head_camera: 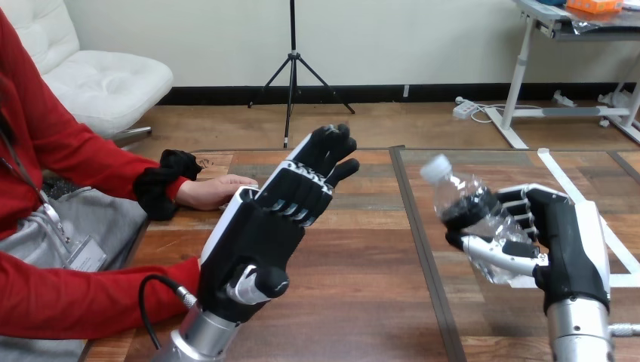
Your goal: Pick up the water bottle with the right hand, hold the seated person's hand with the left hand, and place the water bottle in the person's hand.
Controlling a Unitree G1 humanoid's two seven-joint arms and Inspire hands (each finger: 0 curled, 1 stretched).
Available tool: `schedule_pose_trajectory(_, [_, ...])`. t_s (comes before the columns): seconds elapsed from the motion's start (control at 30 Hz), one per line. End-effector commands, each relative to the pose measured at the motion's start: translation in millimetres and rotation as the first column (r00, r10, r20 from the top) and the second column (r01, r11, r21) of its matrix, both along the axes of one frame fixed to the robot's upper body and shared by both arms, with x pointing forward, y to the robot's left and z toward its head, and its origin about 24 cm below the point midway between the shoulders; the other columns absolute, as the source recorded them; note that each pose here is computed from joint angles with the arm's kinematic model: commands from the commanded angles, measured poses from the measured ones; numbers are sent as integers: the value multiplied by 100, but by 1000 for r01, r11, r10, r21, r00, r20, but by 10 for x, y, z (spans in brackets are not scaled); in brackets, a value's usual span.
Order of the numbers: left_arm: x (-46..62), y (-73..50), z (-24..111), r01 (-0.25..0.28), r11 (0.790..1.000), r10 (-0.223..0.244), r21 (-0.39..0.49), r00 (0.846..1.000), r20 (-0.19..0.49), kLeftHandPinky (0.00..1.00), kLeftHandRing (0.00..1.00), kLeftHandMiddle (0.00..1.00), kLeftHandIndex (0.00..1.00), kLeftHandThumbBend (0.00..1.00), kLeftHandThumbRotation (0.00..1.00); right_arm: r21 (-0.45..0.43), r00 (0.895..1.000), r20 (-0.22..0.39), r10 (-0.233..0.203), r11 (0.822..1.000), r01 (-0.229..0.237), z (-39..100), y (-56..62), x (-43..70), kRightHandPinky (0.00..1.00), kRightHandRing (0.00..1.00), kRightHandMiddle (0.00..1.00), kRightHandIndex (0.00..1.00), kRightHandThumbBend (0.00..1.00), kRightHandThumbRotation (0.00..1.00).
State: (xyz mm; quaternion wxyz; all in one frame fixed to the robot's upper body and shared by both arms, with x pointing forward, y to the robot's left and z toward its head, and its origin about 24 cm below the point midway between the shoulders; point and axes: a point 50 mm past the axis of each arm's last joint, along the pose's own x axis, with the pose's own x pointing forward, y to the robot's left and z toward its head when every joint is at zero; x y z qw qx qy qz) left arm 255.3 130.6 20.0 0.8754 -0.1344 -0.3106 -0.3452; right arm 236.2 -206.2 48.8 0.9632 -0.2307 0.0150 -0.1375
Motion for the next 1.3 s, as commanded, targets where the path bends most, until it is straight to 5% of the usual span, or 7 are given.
schedule_pose_trajectory(0.0, [69, -2, 72, -7, 999, 8, -40, 1000, 23, 95, 97, 96, 94, 100, 63, 50, 991, 130, -12, 999, 6, 148, 72, 107, 44, 48, 51, 49, 76, 0])
schedule_pose_trajectory(0.57, [67, 204, 64, -22, 1000, 22, 15, 1000, 11, 94, 96, 96, 93, 100, 65, 159, 963, 268, -17, 987, -27, 146, 250, 194, 46, 50, 52, 49, 72, 0])
schedule_pose_trajectory(1.27, [41, 383, 73, -64, 995, 63, 74, 998, 13, 93, 96, 96, 93, 100, 66, 287, 944, 330, -27, 955, -73, -25, 377, 339, 46, 49, 51, 47, 72, 0])
